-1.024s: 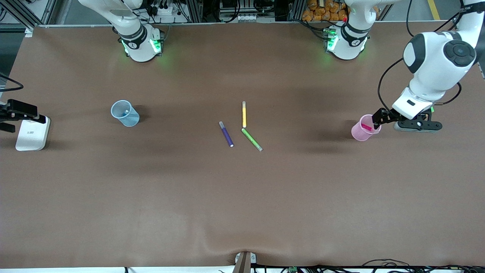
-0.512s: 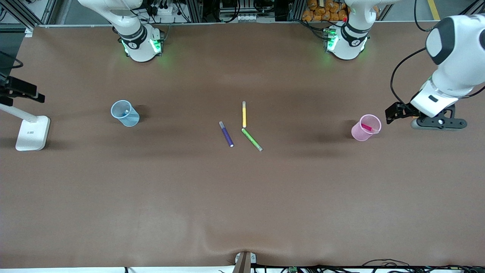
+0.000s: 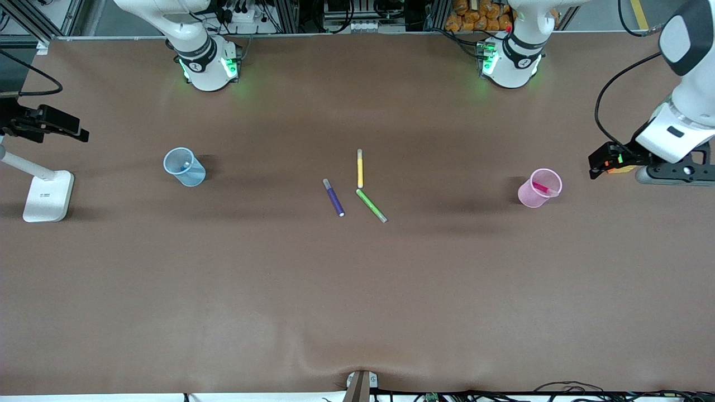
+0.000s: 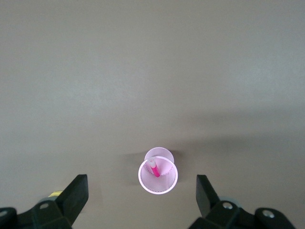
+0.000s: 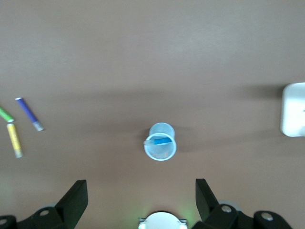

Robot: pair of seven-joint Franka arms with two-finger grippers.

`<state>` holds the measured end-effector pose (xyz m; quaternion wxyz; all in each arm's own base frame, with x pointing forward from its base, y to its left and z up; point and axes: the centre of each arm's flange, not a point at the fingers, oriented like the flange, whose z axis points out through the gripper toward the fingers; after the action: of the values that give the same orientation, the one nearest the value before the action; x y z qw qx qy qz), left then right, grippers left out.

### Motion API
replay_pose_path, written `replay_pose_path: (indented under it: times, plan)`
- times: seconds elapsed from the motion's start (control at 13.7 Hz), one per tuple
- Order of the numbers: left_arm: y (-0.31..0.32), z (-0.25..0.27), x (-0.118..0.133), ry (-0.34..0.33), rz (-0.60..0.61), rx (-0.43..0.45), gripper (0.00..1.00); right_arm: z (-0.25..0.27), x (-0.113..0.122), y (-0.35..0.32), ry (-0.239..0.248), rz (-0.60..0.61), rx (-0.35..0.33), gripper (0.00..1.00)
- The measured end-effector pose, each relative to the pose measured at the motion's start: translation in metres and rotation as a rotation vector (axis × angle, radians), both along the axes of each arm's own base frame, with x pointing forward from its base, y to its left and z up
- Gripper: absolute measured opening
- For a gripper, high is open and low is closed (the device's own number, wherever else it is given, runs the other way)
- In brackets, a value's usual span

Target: Place pink and blue markers in matching cups

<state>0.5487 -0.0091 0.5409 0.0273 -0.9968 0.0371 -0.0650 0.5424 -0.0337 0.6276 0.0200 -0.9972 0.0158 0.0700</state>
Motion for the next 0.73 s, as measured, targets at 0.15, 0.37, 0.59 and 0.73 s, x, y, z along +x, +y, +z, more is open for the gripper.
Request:
replay_pose_path:
  times: [0.15,0.37,0.59,0.73]
  plan:
    - [0.001,0.013,0.000,0.008,0.003,0.001,1.00,0.005,0.002,0.012,-0.016,0.022,-0.072,1.00]
    - [0.000,0.030,-0.003,0.027,0.009,-0.012,1.00,0.012,0.001,0.019,-0.022,0.036,-0.081,1.00]
    - [-0.002,0.045,-0.010,0.052,0.034,-0.070,1.00,0.017,-0.004,0.015,-0.032,0.027,-0.068,1.00]
    - [0.002,0.062,-0.017,0.076,0.057,-0.075,1.00,0.020,-0.009,0.013,-0.037,0.023,-0.064,1.00]
